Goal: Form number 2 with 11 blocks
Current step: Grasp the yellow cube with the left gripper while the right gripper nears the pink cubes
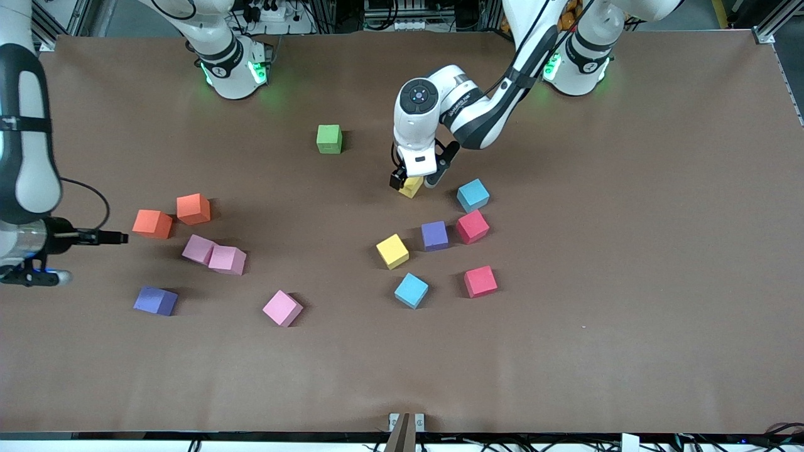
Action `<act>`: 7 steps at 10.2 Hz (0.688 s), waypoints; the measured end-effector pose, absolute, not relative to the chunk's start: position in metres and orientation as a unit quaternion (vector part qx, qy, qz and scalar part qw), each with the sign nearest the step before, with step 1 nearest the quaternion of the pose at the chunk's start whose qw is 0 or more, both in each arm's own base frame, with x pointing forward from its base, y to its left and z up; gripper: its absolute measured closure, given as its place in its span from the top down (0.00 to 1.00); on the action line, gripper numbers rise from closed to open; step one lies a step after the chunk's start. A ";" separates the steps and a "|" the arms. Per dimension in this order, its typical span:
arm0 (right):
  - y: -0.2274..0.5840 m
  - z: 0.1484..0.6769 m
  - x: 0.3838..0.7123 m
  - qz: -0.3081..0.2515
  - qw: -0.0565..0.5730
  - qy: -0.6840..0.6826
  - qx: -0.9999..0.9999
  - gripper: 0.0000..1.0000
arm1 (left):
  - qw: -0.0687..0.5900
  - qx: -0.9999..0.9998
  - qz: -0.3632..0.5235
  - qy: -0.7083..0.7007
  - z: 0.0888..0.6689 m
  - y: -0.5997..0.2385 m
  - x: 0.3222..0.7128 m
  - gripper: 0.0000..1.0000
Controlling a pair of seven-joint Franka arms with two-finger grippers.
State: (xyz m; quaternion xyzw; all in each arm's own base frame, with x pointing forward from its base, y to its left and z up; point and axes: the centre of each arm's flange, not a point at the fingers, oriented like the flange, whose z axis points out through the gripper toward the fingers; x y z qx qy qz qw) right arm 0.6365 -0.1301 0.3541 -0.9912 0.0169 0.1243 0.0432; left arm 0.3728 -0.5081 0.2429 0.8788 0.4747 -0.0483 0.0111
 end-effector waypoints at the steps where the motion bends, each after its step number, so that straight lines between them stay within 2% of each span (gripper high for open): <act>1: -0.105 0.353 0.644 0.117 0.038 0.007 -0.992 1.00 | 0.009 0.879 -0.049 0.475 0.233 -0.506 0.371 1.00; 5: -0.055 0.316 0.661 0.104 0.047 -0.014 -0.993 1.00 | 0.017 0.880 -0.040 0.473 0.220 -0.504 0.369 1.00; 7: -0.012 0.316 0.668 0.095 0.043 -0.046 -0.993 1.00 | 0.022 0.879 -0.040 0.474 0.212 -0.507 0.366 1.00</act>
